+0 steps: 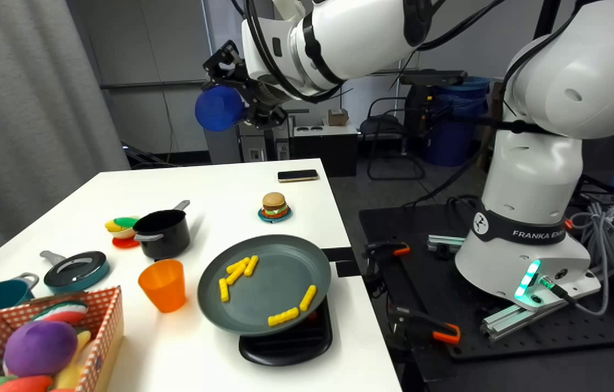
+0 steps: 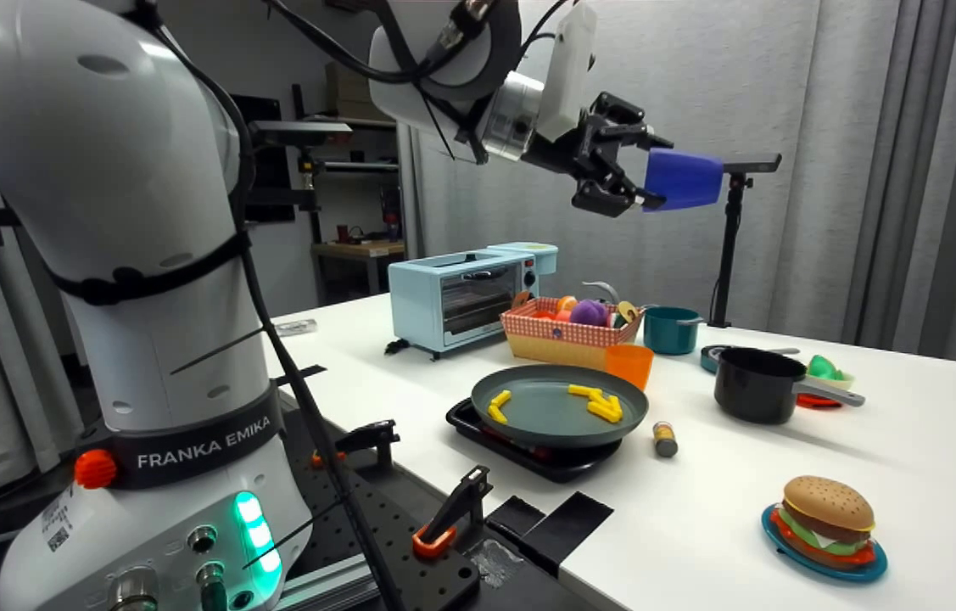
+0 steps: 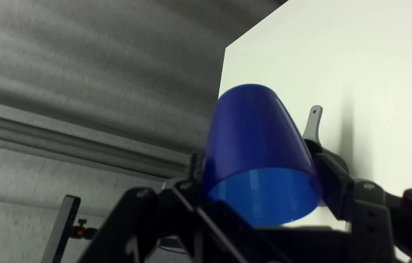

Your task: Pour the contents in the cup on the tray

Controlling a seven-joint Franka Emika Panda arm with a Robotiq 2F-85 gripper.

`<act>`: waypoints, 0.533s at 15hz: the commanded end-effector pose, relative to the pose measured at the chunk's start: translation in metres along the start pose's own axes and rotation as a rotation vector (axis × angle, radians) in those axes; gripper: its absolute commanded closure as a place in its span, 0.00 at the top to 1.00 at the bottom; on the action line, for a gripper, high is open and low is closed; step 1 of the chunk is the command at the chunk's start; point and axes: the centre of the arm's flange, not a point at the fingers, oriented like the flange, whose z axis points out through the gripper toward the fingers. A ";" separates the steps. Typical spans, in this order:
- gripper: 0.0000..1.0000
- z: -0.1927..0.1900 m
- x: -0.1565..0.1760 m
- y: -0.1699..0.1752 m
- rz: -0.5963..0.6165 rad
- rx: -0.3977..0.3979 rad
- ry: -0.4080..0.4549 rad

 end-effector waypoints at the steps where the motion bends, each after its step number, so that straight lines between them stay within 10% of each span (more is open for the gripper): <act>1: 0.50 0.003 -0.015 0.020 0.199 0.038 -0.054; 8: 0.50 0.015 -0.037 0.031 0.605 0.220 -0.129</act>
